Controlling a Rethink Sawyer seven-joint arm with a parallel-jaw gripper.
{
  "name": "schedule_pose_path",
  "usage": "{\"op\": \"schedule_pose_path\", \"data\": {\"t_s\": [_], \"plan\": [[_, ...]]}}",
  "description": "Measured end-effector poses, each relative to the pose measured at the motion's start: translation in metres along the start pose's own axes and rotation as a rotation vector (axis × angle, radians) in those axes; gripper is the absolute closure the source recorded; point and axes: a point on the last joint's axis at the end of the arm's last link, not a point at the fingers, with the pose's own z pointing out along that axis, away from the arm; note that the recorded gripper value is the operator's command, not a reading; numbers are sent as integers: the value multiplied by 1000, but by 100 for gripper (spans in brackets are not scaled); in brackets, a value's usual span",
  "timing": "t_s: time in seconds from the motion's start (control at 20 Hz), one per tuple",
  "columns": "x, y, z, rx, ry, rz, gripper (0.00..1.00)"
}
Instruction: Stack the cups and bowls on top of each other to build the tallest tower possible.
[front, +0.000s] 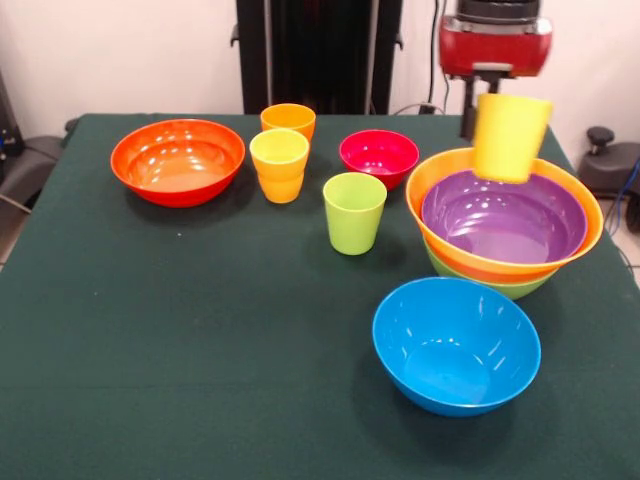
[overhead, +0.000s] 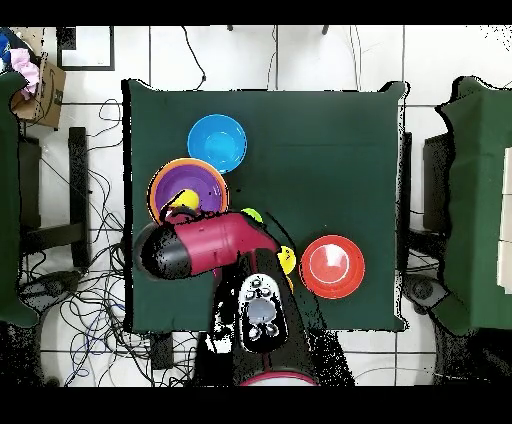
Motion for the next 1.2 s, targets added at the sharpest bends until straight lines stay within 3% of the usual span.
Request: {"op": "schedule_pose_path", "data": {"t_s": [0.2,0.5,0.75,1.2], "plan": [[21,26,11,5,11,10,100],[40,46,23,18,19,56,100],[46,40,36,40,24,83,100],[50,5,63,93,22,122,100]]}}
